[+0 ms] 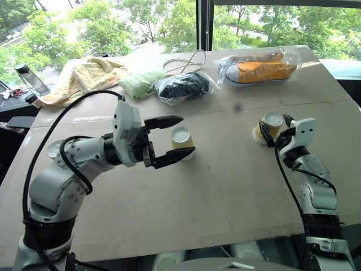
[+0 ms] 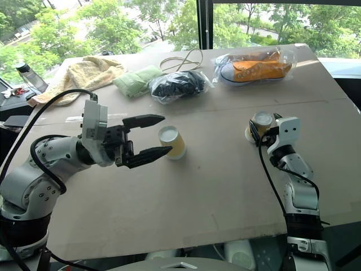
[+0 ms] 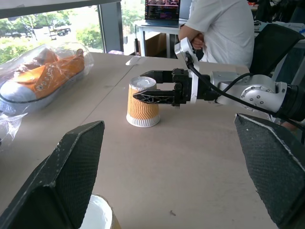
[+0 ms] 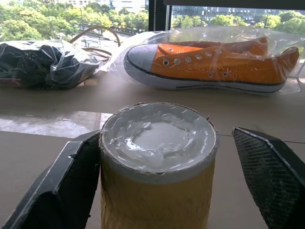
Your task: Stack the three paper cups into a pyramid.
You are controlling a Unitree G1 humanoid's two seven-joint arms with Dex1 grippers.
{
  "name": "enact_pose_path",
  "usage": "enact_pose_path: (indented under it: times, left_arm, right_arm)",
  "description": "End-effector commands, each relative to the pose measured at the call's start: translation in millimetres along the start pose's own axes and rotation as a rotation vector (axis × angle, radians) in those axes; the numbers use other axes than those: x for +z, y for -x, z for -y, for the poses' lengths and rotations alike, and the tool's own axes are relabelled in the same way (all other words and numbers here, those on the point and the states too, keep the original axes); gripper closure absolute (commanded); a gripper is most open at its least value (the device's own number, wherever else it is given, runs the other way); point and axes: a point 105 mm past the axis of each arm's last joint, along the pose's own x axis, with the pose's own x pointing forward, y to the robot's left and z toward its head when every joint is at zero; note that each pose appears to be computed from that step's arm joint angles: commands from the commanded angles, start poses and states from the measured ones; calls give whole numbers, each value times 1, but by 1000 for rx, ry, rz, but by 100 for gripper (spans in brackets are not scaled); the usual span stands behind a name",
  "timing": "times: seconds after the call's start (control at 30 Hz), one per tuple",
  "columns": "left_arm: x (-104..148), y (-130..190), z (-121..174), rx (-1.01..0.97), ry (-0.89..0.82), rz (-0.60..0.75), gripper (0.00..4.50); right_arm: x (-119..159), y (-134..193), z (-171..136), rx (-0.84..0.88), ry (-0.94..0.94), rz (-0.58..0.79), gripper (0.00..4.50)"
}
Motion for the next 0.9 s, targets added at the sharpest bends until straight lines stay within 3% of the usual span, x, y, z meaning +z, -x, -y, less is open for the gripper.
enact_pose_path:
  times: [0.03, 0.3, 0.63, 0.9]
  left_arm:
    - [9, 1, 0, -3, -48, 22, 0]
    - [-2, 16, -1, 49, -41, -19, 0]
    - [-34, 62, 4, 245, 17, -102, 0]
    - [-31, 76, 9, 274, -6, -131, 0]
  right_arm:
    - [15, -3, -5, 29, -2, 65, 224]
    - [26, -6, -56, 258, -33, 99, 238]
    - [23, -4, -145, 674, 62, 83, 238]
    - [18, -17, -166, 696, 48, 83, 238]
